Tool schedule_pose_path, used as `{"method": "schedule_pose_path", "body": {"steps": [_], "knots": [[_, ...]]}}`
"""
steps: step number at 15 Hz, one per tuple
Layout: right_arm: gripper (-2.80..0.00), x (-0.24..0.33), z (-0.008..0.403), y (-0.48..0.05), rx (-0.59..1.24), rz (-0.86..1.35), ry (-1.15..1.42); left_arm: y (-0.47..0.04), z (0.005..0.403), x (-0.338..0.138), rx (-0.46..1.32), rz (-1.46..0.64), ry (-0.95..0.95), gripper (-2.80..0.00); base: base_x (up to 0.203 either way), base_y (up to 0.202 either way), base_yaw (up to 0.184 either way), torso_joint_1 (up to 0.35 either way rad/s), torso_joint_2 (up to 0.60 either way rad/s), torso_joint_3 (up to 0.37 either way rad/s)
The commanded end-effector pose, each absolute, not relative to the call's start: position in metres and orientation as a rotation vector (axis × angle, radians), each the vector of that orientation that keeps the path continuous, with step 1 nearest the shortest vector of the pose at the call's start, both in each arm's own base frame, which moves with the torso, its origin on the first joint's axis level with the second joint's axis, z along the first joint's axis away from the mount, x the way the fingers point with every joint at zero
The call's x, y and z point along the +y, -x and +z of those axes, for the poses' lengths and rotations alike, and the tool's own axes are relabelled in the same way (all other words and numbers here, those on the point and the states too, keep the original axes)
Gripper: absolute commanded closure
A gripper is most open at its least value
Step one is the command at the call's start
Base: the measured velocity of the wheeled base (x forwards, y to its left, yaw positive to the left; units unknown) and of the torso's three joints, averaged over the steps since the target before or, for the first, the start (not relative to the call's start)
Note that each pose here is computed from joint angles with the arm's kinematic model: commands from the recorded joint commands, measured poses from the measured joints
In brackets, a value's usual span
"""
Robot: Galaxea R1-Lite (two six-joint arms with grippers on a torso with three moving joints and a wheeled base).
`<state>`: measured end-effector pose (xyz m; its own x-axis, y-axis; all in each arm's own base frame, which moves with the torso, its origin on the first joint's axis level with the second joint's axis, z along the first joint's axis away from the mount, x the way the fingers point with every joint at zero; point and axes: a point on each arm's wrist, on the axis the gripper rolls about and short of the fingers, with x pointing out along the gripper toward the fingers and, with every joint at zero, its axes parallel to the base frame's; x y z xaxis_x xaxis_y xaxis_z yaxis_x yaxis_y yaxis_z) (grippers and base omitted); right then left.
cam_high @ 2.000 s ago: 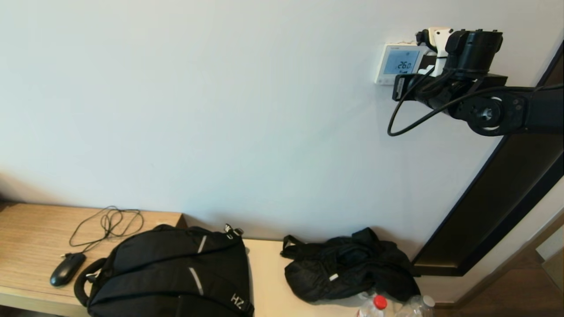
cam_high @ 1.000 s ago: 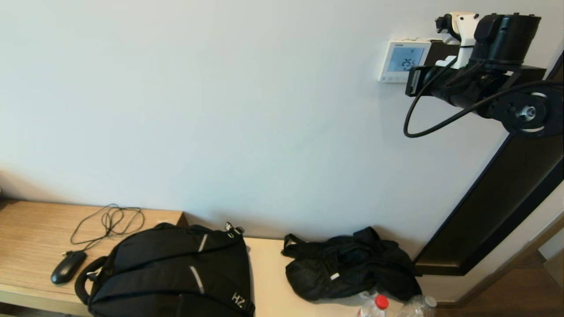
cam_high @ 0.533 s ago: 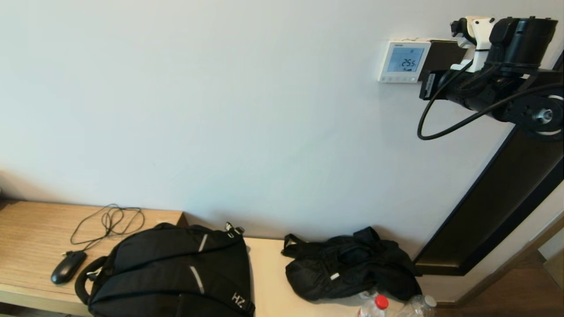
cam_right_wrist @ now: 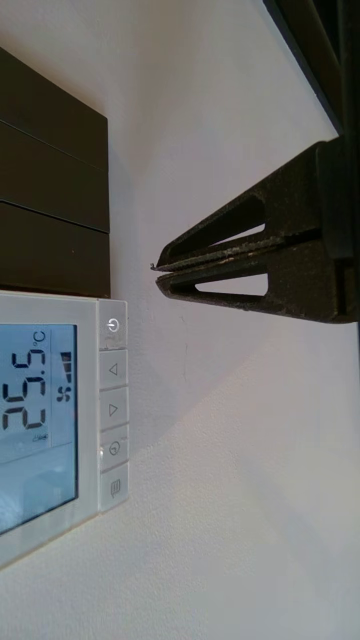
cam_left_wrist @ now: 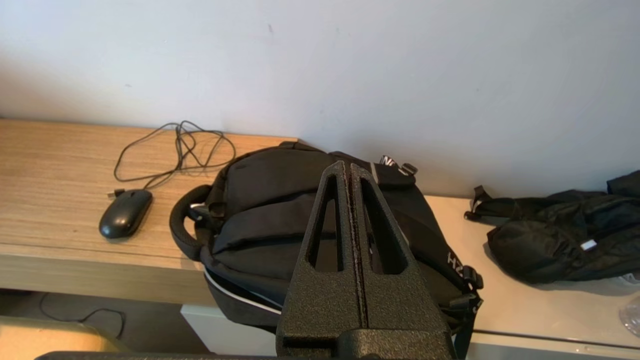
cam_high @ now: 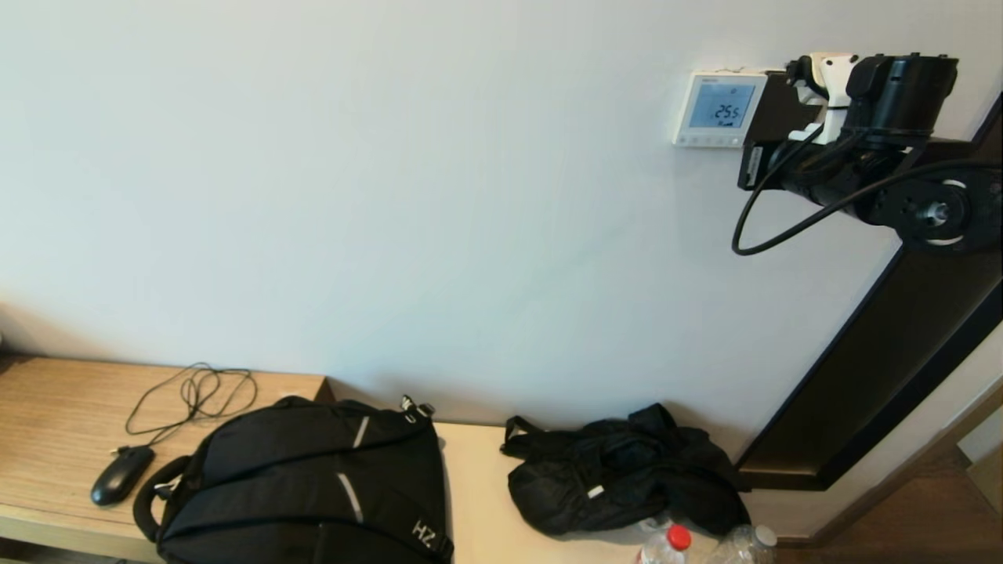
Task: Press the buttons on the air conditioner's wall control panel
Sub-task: Turn off the central air conditioner
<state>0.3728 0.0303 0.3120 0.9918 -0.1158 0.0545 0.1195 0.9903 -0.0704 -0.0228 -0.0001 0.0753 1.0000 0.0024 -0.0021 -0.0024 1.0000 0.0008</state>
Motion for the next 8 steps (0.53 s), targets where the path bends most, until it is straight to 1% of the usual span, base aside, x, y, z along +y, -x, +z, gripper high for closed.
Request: {"method": "schedule_pose_path", "body": {"steps": [1,8], "knots": [[0.0,0.0309,0.3101,-0.3797,-0.051,-0.119,0.074,0.0228,0.0753,-0.0001,0.002,0.003,-0.002,0.0,0.0,0.0,0.0,0.0,0.0,0.0],[0.0,0.033,0.3091,-0.3888,-0.058,-0.114,0.073,0.0228,0.0753,-0.0001,0.002,0.003,-0.002,0.0,0.0,0.0,0.0,0.0,0.0,0.0]]}}
